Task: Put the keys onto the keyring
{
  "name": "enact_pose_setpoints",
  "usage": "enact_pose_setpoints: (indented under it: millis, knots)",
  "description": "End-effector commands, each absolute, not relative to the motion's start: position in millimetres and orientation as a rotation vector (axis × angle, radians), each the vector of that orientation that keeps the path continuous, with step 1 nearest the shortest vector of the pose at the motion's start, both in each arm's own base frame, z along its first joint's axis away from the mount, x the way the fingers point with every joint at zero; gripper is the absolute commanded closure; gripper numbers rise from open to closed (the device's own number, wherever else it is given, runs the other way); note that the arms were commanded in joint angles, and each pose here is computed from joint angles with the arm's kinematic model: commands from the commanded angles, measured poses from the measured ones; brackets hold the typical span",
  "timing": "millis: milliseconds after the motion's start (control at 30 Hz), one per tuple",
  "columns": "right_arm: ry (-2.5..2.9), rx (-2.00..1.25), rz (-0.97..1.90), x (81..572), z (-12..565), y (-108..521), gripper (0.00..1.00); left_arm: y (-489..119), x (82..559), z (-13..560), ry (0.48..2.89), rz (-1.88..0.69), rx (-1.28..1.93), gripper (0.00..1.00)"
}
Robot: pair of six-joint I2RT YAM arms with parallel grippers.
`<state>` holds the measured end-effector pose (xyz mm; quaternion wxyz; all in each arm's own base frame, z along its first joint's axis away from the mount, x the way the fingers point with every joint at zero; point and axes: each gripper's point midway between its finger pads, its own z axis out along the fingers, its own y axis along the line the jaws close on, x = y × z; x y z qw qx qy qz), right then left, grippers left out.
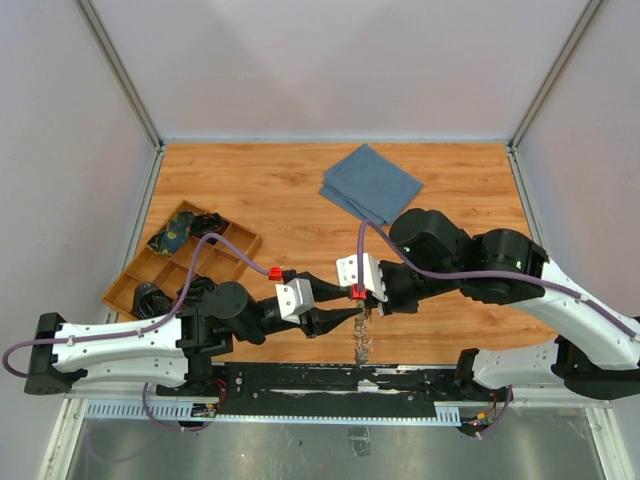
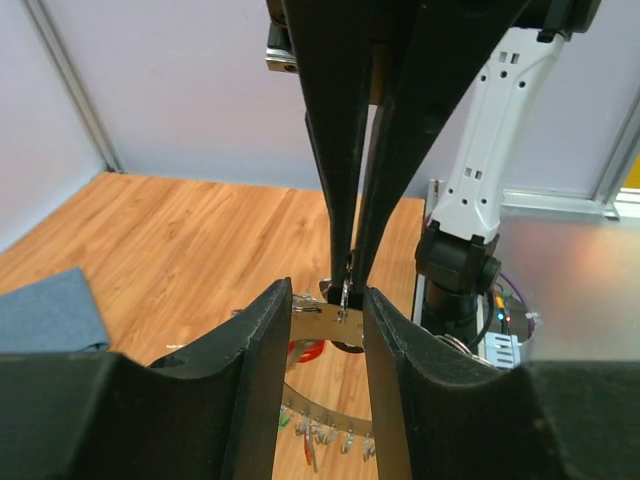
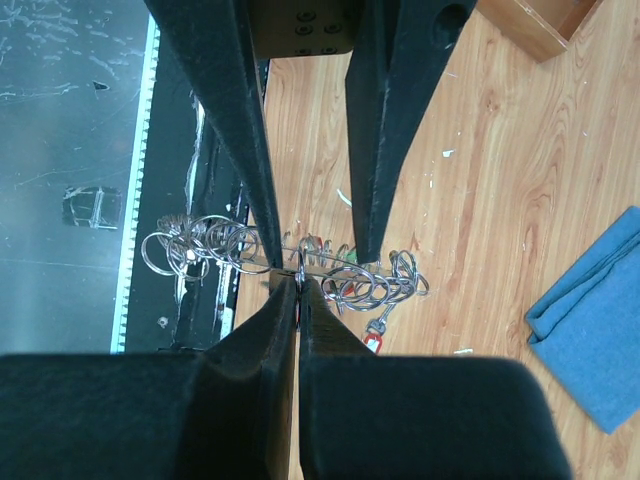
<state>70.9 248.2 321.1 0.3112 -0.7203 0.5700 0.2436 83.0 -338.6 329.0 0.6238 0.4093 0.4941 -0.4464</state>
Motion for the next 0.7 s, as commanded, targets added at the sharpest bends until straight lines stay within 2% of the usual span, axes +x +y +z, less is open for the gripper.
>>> enact_pose_setpoints:
  millis: [0, 267, 433, 533, 667]
  knots:
    - [1.430, -1.861, 0.625, 74.3, 339.2, 252.0, 1.00, -340.7, 74.9, 343.5, 1.082, -1.072, 0.964, 0.61]
    - [1.417, -1.868, 0.644, 71.0, 340.9, 253.4, 1.00, -343.2, 76.8, 340.8, 1.093, -1.066, 0.978, 0.67]
    - [1.401, -1.876, 0.657, 67.9, 342.2, 255.7, 1.00, -345.0, 78.1, 340.6, 1.098, -1.062, 0.981, 0.75]
    - [1.398, -1.881, 0.660, 66.9, 341.4, 256.5, 1.00, -345.2, 78.8, 341.0, 1.098, -1.061, 0.979, 0.82]
    - [1.399, -1.882, 0.662, 66.6, 339.6, 257.8, 1.00, -344.4, 80.4, 341.5, 1.101, -1.055, 0.973, 0.96]
